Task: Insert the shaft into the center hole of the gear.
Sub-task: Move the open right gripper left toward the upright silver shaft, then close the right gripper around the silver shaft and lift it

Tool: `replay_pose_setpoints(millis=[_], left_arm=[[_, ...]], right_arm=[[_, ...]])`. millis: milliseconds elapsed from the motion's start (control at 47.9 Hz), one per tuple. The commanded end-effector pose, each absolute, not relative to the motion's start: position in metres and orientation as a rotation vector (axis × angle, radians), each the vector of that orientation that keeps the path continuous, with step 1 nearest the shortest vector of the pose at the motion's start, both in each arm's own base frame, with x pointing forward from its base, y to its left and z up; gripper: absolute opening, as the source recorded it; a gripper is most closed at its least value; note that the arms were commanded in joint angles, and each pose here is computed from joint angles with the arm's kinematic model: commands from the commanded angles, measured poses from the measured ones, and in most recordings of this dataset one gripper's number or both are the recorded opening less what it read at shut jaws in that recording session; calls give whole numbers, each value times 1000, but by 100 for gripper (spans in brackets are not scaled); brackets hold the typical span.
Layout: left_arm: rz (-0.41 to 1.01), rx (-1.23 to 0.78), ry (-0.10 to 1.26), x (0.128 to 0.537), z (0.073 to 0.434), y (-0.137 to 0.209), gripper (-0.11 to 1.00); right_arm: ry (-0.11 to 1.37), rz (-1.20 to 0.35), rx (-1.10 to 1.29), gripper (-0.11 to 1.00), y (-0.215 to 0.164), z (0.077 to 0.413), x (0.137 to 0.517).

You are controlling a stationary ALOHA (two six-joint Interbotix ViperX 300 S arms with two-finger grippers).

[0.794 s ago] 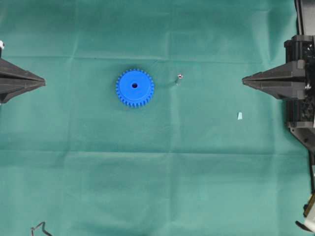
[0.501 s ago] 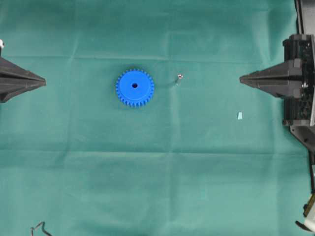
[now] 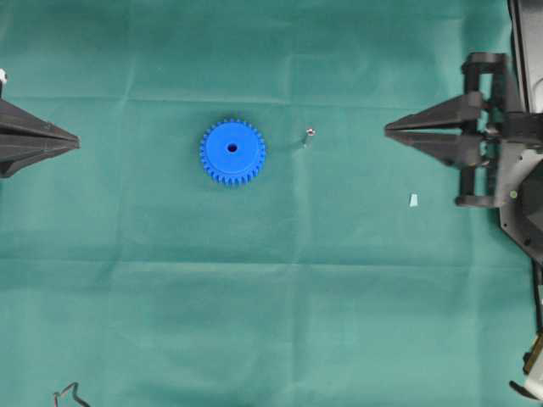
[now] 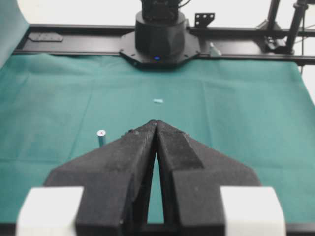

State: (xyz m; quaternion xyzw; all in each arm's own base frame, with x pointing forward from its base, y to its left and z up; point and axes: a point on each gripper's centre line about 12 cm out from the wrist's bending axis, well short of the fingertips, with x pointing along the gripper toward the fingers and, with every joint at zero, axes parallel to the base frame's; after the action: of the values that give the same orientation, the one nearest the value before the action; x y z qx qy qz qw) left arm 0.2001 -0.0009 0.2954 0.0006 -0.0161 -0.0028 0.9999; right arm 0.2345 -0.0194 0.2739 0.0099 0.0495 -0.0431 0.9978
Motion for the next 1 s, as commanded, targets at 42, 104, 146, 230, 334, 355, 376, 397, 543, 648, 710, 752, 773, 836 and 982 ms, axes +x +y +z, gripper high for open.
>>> replay_pose_setpoints(millis=[42, 104, 146, 230, 334, 355, 376, 397, 543, 648, 710, 752, 773, 836, 982], left_arm=[[-6, 4, -54, 202, 304, -1, 0], [-7, 7, -54, 202, 304, -1, 0], [-6, 6, -54, 202, 304, -1, 0], [-6, 6, -52, 202, 304, -1, 0], [-7, 7, -51, 202, 303, -1, 0], [-6, 6, -51, 202, 303, -1, 0], [-7, 7, -49, 202, 303, -1, 0], [-6, 9, -49, 202, 303, -1, 0], [-6, 10, -46, 202, 303, -1, 0], [-5, 9, -44, 202, 303, -1, 0], [-6, 9, -44, 202, 303, -1, 0], [-7, 10, -46, 202, 303, -1, 0], [-6, 9, -46, 202, 303, -1, 0], [-6, 9, -44, 202, 303, -1, 0], [-7, 10, -44, 202, 303, -1, 0]], right_arm=[[128, -132, 38, 57, -32, 264, 252], [172, -162, 50, 75, -40, 247, 261], [197, -179, 62, 86, -44, 236, 266], [248, -203, 80, 83, -50, 214, 278], [304, -222, 101, 79, -55, 190, 290], [315, -225, 106, 80, -55, 186, 293], [325, -228, 110, 80, -56, 182, 295], [336, -232, 115, 80, -56, 177, 297], [371, -256, 131, 80, -61, 155, 309], [392, -275, 143, 80, -65, 141, 316], [406, -290, 150, 79, -68, 134, 317], [419, -299, 156, 79, -70, 129, 317], [423, -305, 159, 79, -71, 127, 317], [432, -320, 165, 79, -74, 122, 316], [446, -334, 171, 79, -77, 115, 314]])
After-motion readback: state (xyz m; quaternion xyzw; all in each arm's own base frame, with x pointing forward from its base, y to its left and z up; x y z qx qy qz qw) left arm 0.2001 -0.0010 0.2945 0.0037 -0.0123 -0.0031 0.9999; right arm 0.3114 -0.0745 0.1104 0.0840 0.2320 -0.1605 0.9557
